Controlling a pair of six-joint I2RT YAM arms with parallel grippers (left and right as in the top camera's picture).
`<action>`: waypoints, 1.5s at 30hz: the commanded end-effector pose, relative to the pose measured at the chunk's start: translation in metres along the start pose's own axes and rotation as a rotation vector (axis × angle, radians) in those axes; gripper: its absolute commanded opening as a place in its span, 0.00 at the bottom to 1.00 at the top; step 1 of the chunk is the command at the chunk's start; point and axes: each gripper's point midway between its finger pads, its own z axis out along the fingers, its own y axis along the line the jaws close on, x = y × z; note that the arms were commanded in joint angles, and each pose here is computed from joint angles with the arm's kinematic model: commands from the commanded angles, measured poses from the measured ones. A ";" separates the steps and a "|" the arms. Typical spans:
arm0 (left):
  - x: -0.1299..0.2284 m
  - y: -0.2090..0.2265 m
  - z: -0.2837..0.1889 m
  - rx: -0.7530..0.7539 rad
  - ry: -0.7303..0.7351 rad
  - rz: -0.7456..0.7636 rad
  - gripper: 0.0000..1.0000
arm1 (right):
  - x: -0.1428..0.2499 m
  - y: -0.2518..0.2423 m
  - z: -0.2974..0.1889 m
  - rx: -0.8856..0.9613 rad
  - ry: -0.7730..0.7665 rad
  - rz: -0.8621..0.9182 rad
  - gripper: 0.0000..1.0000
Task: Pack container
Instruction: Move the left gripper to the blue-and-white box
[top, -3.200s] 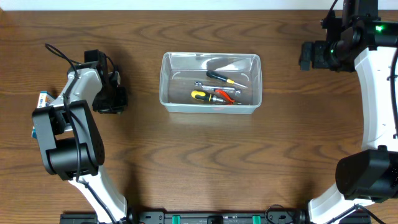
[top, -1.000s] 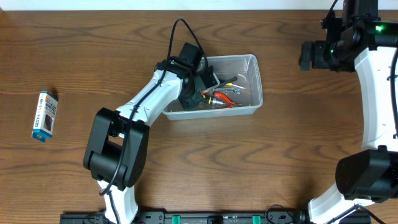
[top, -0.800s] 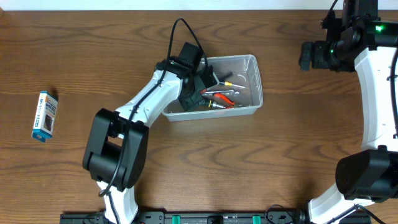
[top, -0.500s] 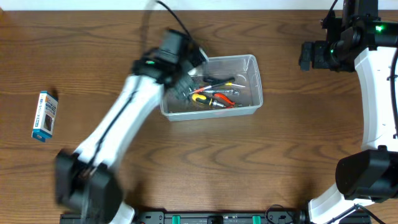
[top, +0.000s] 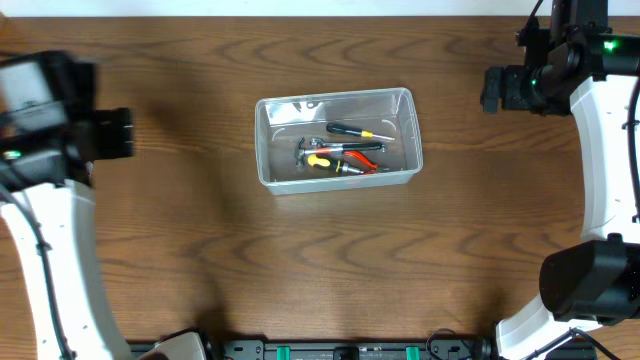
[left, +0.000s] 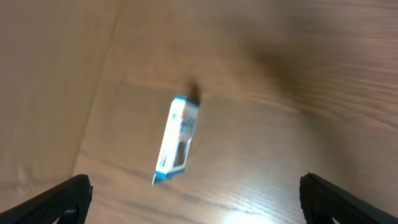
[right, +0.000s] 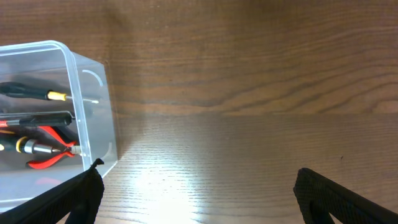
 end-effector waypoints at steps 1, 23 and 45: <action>0.016 0.014 0.024 0.100 0.049 -0.140 0.98 | 0.000 -0.001 -0.004 -0.006 -0.008 -0.008 0.99; 0.041 0.028 0.091 0.406 0.365 -0.183 0.98 | 0.001 -0.001 -0.004 -0.005 -0.003 -0.015 0.99; 0.033 0.076 0.158 0.227 0.421 -0.070 0.98 | -0.001 -0.001 -0.004 -0.005 -0.011 -0.015 0.99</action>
